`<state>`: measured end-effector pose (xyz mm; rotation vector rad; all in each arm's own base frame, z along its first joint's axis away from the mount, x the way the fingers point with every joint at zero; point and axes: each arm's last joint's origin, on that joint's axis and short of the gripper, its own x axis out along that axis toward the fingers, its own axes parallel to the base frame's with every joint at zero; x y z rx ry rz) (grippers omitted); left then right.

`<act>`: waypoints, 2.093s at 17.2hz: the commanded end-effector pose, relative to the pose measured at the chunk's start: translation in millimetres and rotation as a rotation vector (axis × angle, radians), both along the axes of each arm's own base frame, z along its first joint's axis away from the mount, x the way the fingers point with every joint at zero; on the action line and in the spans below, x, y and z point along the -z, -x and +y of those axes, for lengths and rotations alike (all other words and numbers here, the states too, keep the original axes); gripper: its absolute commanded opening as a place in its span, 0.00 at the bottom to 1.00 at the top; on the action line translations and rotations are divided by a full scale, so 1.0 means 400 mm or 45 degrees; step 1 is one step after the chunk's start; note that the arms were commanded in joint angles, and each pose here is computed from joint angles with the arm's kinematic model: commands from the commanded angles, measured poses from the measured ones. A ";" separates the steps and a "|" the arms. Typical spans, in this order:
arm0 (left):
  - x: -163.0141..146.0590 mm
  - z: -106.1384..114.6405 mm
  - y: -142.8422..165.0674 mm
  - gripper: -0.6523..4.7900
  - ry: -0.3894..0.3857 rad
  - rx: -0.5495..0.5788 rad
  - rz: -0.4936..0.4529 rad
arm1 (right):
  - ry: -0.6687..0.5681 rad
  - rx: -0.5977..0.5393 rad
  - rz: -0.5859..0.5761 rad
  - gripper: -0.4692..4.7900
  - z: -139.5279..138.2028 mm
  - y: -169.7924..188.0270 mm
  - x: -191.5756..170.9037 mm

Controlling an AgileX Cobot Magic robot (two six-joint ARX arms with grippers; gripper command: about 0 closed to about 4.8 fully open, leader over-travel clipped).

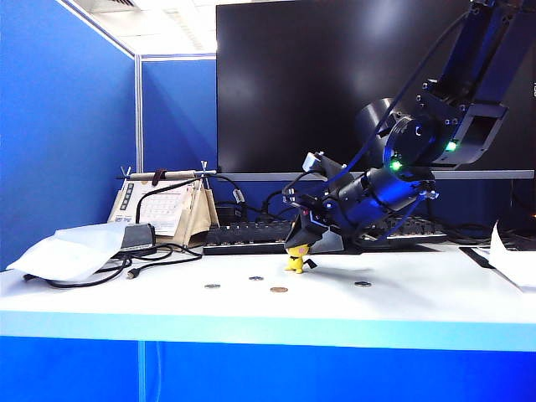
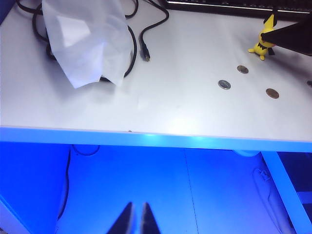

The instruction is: Pick up the doll and place it on the similarly colored coin.

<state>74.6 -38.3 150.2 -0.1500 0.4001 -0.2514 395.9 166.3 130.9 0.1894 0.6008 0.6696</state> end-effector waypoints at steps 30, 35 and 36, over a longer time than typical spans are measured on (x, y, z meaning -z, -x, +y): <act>0.000 0.000 -0.001 0.17 0.001 -0.003 -0.005 | -0.130 -0.292 0.017 0.29 -0.031 0.151 -0.100; 0.000 0.000 -0.001 0.17 0.001 -0.004 -0.005 | -0.086 -0.379 0.042 0.29 0.017 0.204 -0.064; 0.000 0.000 -0.001 0.17 0.001 -0.004 -0.005 | -0.077 -0.370 0.027 0.29 0.024 0.206 -0.065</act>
